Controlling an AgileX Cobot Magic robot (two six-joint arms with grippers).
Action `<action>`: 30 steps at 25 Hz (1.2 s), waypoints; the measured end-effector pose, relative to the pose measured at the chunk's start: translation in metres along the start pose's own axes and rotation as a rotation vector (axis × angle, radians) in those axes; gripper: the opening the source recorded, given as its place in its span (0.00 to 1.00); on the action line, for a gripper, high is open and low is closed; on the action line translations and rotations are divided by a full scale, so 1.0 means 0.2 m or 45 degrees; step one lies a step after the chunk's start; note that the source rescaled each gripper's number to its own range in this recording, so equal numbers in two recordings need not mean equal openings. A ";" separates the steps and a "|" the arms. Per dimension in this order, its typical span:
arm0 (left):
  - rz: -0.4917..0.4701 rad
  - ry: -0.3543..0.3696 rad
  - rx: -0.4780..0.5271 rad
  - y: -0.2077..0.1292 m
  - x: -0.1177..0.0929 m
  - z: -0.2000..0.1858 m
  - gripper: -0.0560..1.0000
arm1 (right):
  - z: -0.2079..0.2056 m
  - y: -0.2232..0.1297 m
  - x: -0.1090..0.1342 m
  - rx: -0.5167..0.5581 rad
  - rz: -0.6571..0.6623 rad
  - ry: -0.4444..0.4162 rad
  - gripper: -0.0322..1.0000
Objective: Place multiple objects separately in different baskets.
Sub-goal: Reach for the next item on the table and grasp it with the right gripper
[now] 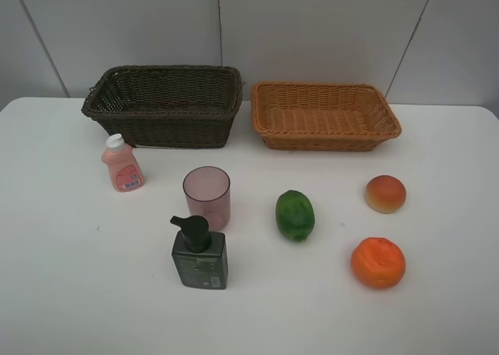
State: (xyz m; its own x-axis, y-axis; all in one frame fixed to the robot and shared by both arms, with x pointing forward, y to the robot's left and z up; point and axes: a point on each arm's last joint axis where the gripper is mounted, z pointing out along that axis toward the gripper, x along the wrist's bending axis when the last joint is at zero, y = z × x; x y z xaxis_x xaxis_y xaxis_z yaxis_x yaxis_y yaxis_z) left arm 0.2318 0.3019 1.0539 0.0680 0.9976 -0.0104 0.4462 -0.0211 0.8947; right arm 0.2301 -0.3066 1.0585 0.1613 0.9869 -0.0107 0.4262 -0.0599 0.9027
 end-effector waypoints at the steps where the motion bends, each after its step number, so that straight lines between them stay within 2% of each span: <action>1: 0.000 0.000 0.000 0.00 0.00 0.00 0.90 | 0.00 0.00 0.00 0.000 0.000 0.000 0.80; 30: 0.000 0.000 0.000 0.00 0.00 0.00 0.90 | 0.00 0.00 0.00 0.000 0.000 0.000 0.80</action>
State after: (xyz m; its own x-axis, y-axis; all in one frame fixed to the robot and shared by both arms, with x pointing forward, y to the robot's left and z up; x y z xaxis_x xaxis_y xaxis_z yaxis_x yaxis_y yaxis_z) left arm 0.2318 0.3019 1.0539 0.0680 0.9976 -0.0104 0.4462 -0.0211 0.8947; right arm 0.2301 -0.3066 1.0585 0.1613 0.9869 -0.0107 0.4262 -0.0599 0.9027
